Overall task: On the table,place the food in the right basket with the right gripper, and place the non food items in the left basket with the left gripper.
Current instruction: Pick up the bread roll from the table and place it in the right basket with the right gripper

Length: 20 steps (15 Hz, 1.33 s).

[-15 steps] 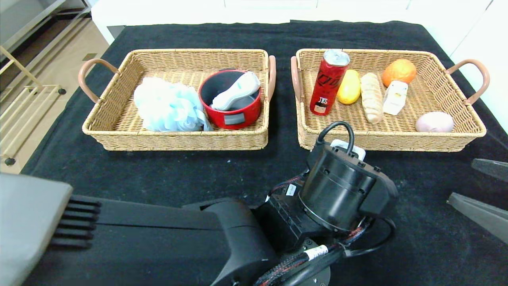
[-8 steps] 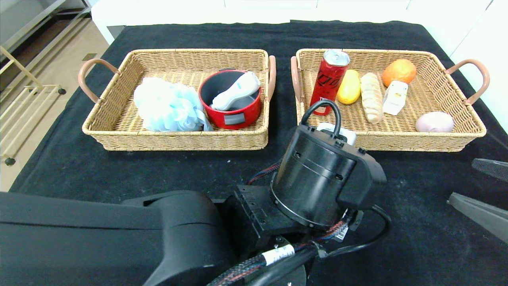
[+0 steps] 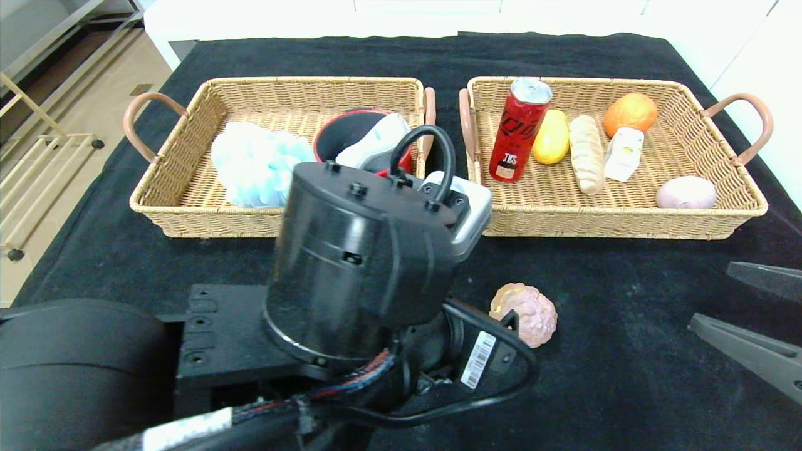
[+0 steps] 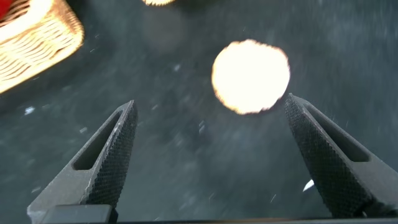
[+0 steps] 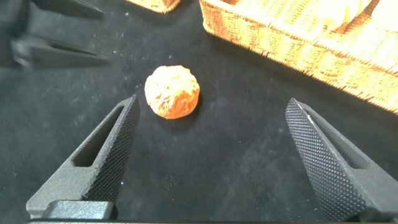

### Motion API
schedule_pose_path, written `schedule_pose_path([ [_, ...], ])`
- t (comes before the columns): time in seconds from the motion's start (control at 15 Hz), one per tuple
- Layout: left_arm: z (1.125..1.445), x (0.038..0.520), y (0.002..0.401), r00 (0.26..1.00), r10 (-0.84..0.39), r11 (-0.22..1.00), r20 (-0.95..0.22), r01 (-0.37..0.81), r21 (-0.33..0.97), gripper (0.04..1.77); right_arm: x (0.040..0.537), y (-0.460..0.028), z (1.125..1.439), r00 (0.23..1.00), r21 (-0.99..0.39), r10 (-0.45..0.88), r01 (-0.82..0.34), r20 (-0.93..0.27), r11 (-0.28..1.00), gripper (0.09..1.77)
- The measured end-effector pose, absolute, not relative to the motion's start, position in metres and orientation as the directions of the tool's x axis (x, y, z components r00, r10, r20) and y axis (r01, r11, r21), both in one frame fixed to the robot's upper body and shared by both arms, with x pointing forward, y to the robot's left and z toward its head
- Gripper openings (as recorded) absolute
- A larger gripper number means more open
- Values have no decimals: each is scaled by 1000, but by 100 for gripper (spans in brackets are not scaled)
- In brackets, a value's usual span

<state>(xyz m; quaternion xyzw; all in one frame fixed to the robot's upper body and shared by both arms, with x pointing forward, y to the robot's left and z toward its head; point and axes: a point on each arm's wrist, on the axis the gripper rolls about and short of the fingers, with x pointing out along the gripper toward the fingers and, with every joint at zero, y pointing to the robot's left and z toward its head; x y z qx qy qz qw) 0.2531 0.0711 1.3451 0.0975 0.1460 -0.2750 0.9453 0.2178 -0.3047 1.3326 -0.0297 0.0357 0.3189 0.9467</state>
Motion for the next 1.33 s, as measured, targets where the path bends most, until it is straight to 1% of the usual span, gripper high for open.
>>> schedule_pose_path([
  [0.13,1344,253,93,778,-525,800,-345,590,115,171,220,-304,1331,792,-28,603,-608,-97,794,171],
  [0.4,1344,255,142,675,-649,701,-351,710,67,171,221,-302,1327,780,-16,614,-620,-119,784,171],
  [0.67,1337,254,186,617,-707,629,-345,772,91,171,221,-299,1325,766,-6,627,-634,-141,773,171],
  [0.8,1334,252,201,619,-718,629,-319,773,83,171,221,-299,1326,765,-8,628,-635,-139,772,171],
  [1.07,1318,250,224,671,-708,667,-221,738,105,172,221,-297,1324,756,-4,638,-645,-144,764,171],
  [1.33,1318,245,234,690,-695,685,-201,721,108,172,218,-292,1321,729,5,665,-673,-164,739,171],
])
